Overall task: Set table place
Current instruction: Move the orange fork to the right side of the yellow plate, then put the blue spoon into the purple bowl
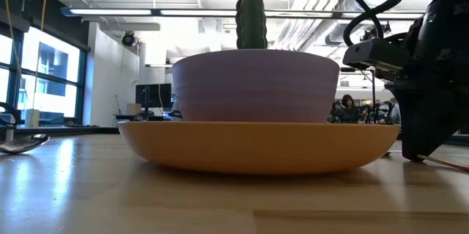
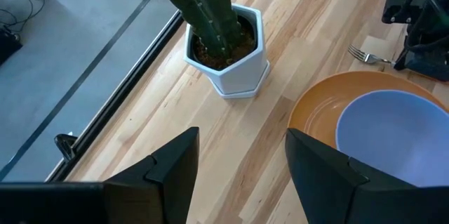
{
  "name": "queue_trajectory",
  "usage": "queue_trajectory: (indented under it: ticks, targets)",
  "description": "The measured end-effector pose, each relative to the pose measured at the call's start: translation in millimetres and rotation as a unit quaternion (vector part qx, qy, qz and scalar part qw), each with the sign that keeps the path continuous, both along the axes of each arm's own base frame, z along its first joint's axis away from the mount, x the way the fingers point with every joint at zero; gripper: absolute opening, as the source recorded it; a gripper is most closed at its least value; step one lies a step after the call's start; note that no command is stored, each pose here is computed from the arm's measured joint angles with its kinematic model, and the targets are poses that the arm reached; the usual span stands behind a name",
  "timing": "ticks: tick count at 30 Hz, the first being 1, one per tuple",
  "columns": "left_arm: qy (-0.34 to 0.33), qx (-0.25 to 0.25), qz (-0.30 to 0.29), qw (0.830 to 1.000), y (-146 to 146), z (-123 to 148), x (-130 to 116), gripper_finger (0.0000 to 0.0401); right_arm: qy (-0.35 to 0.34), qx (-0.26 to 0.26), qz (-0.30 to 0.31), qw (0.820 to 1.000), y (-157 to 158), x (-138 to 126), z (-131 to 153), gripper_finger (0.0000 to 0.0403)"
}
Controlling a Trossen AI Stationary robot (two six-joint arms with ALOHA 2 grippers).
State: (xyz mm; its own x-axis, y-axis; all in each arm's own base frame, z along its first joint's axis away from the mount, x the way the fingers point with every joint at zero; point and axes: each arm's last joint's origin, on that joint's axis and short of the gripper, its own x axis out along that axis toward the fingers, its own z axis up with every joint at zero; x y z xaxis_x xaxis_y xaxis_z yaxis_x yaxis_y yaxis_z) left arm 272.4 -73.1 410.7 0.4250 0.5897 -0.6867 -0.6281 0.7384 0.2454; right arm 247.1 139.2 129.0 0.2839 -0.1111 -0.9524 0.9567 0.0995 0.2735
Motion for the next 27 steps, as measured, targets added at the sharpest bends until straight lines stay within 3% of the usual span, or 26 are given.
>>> queue_trajectory:
  ticks: [16,27]
  targets:
    - [0.001,-0.001,-0.001,1.000,0,0,0,0.0200,-0.004,-0.005,0.000,1.000,0,2,4,0.0051]
    - [0.000,-0.002,0.000,1.000,0,0,0,0.0200,0.032,-0.070,0.019,0.997,-8,-8,60,0.0067]
